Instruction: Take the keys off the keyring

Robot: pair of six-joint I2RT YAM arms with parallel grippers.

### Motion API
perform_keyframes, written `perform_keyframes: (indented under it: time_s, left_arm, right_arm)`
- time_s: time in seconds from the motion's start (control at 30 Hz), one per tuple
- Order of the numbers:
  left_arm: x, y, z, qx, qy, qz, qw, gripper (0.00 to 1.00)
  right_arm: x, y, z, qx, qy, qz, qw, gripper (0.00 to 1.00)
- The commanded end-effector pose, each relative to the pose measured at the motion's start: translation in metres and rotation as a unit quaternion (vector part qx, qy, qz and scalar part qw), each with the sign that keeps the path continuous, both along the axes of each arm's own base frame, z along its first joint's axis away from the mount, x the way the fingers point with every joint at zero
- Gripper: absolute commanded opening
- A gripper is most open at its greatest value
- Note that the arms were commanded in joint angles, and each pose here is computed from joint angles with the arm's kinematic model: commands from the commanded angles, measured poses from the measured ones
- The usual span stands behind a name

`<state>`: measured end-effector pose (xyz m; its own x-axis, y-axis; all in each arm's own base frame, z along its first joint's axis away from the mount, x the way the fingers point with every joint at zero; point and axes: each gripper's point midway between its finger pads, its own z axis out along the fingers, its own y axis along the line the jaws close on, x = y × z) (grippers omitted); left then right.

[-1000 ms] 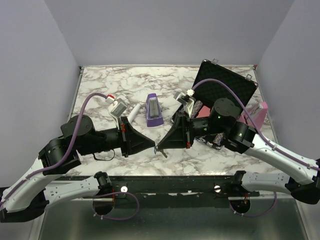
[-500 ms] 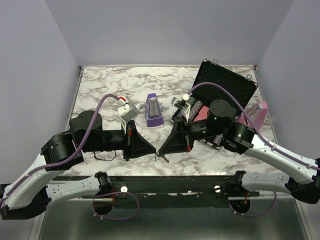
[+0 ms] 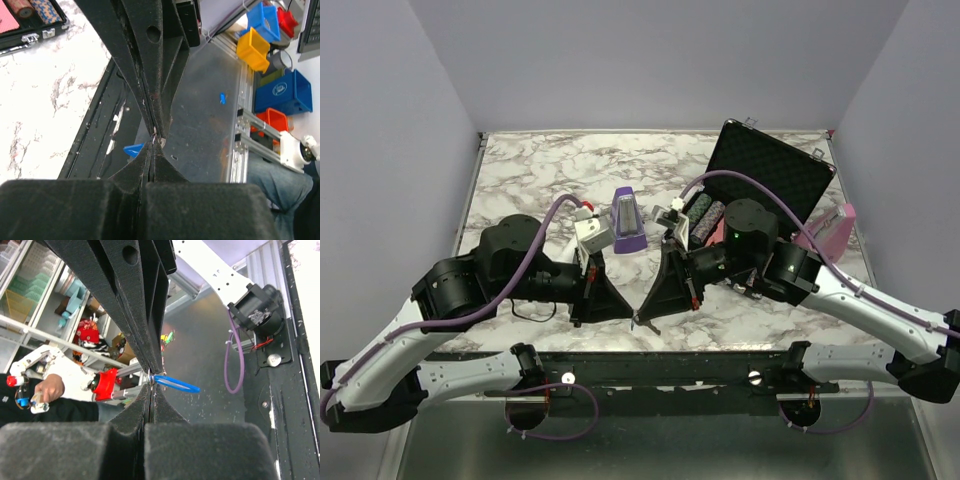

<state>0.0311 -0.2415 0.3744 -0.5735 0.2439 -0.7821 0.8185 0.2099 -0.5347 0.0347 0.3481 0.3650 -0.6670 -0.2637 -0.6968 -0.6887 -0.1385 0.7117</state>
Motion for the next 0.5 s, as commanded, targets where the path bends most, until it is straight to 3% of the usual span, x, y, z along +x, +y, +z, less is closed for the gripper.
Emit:
perform_keyframes:
  time_s: [0.0, 0.47]
  left_arm:
    - [-0.015, 0.001, -0.002, 0.012, -0.006, -0.058, 0.998, 0.00]
    - [-0.022, -0.005, -0.011, 0.036, 0.002, -0.106, 0.994, 0.00]
  right_arm:
    - [-0.008, 0.000, -0.003, -0.014, -0.003, 0.031, 0.999, 0.01]
    - [-0.008, 0.004, -0.013, -0.033, -0.002, 0.046, 0.998, 0.01]
